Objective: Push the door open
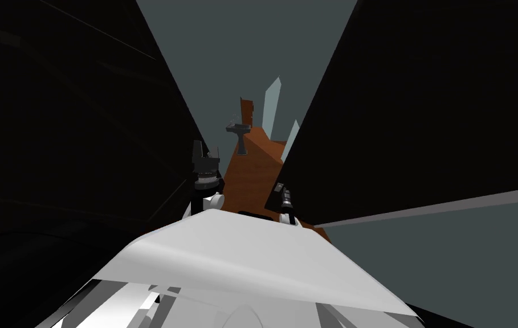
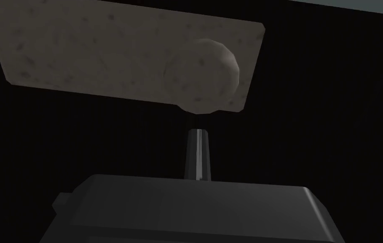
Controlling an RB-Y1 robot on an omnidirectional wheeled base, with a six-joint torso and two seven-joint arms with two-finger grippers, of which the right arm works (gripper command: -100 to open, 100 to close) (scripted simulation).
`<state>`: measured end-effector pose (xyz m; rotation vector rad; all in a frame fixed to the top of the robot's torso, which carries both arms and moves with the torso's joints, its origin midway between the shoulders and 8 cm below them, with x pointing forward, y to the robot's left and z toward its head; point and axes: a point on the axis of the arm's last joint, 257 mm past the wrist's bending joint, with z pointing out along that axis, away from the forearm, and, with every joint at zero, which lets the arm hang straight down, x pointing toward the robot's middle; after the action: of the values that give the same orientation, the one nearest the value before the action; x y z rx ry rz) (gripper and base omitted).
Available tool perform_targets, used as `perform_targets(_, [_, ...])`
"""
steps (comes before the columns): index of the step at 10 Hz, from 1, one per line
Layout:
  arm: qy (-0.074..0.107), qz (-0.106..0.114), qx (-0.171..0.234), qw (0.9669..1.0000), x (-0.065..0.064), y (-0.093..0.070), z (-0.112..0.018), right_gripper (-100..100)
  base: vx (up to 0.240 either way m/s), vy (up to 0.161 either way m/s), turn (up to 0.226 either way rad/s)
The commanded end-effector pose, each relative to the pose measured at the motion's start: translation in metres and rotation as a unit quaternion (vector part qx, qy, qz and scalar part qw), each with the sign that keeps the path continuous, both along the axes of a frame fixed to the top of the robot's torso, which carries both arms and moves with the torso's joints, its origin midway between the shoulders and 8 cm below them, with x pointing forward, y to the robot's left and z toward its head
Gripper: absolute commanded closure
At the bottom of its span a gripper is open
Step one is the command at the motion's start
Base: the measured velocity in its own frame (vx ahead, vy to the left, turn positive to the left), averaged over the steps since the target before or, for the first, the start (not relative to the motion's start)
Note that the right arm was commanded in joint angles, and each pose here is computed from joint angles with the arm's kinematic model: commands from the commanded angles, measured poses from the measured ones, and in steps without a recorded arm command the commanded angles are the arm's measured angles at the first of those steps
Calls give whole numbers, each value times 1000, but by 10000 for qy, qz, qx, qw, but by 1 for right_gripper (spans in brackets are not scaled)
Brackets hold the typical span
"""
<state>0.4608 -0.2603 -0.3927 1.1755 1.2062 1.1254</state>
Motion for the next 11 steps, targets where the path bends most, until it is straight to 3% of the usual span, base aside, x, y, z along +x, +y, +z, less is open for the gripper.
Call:
perform_targets(1, [0, -45, 67, 10000, 0, 0, 1, -100, -56, 134, -79])
perform_targets(8, [2, -146, 304, 9994, 1, 8, 2, -100, -191, 93, -56])
perform_targets(11, [-20, -190, 232, 9995, -1, -2, 2, -100, 161, -12, 27])
